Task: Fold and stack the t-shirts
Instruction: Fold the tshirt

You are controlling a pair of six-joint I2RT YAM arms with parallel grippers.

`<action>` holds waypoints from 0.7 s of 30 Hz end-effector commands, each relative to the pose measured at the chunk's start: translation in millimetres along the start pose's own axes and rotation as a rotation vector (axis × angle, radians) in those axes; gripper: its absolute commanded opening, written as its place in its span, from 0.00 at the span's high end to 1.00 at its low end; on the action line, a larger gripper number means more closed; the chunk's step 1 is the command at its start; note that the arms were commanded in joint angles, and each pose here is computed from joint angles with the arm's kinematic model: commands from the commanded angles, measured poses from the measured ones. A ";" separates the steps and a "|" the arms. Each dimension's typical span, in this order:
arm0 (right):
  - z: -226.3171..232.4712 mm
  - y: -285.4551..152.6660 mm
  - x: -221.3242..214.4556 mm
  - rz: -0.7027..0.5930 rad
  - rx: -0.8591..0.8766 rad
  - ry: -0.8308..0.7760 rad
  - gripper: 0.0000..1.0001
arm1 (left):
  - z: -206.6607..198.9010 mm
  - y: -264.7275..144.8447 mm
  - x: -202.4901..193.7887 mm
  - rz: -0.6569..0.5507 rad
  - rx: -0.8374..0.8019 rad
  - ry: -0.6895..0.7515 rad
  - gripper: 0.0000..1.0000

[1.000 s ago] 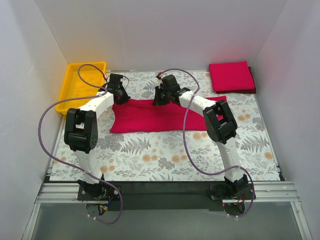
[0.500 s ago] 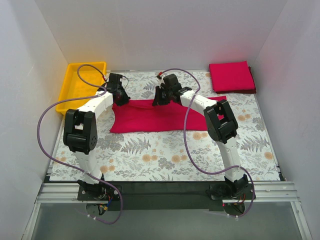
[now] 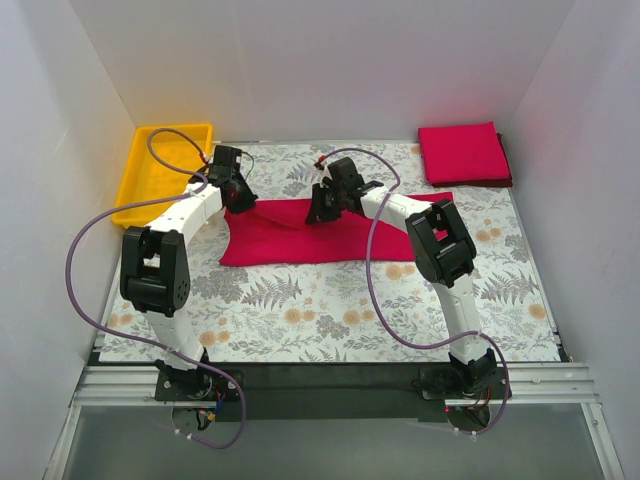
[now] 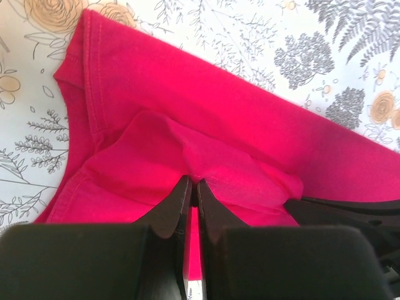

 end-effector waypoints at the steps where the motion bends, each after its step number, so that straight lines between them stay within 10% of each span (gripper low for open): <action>1: 15.2 -18.6 9.4 -0.023 0.041 0.005 0.85 | 13.2 -1.2 5.6 -0.001 0.040 -0.012 1.00; 21: 21.9 -20.2 -6.4 0.032 0.086 0.072 0.85 | 43.3 20.8 -16.5 0.122 0.143 -0.003 1.00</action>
Point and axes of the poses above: each gripper's point midway between its finger pads, its own y axis out along the fingers, its own z axis along the line the jaws close on, x = y × z, the point moved 1 cm from there along -y, back along the fingers, and after that the axes turned 4 degrees about y, right-handed, at the moved point
